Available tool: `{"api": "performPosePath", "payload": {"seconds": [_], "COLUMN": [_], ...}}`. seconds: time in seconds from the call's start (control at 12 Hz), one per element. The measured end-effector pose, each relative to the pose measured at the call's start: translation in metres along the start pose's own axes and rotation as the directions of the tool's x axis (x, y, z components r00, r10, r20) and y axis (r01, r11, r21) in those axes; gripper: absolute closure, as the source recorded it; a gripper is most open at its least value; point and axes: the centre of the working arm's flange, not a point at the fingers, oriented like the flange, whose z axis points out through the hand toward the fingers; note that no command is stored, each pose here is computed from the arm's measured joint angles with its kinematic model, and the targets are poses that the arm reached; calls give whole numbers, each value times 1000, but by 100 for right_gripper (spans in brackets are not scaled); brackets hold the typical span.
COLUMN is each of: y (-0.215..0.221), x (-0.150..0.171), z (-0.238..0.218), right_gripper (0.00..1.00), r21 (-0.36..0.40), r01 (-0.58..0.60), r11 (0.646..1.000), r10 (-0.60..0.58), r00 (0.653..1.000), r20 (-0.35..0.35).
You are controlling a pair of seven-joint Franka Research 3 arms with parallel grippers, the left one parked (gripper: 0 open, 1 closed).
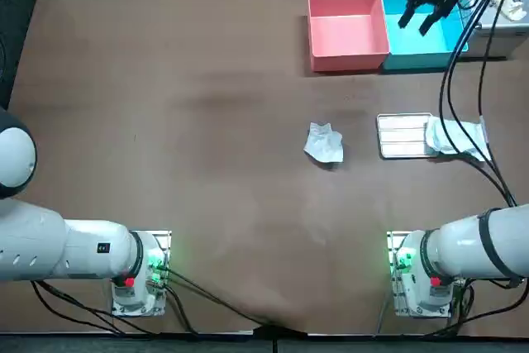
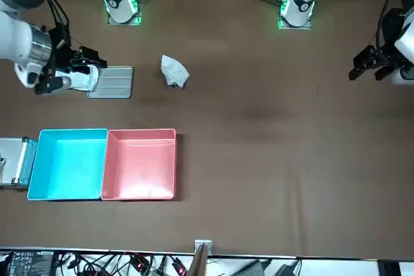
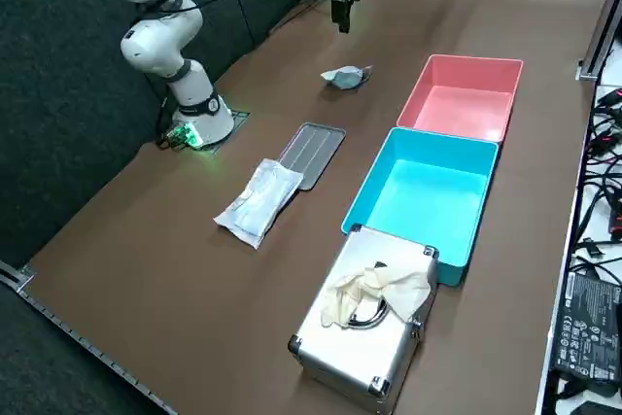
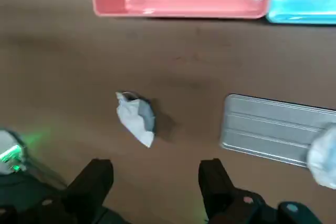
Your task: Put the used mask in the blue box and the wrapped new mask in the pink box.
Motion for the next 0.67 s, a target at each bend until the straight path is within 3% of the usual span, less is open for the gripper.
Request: {"api": "performPosePath", "payload": {"seconds": [0.17, 0.67], "y": [2, -30], "x": [3, -2], "z": [25, 145], "right_gripper": [0, 0], "r21": [41, 49], "r01": [15, 43], "r11": [999, 998], "r10": [-15, -46], "r00": [1000, 998], "r20": [5, 49]}}
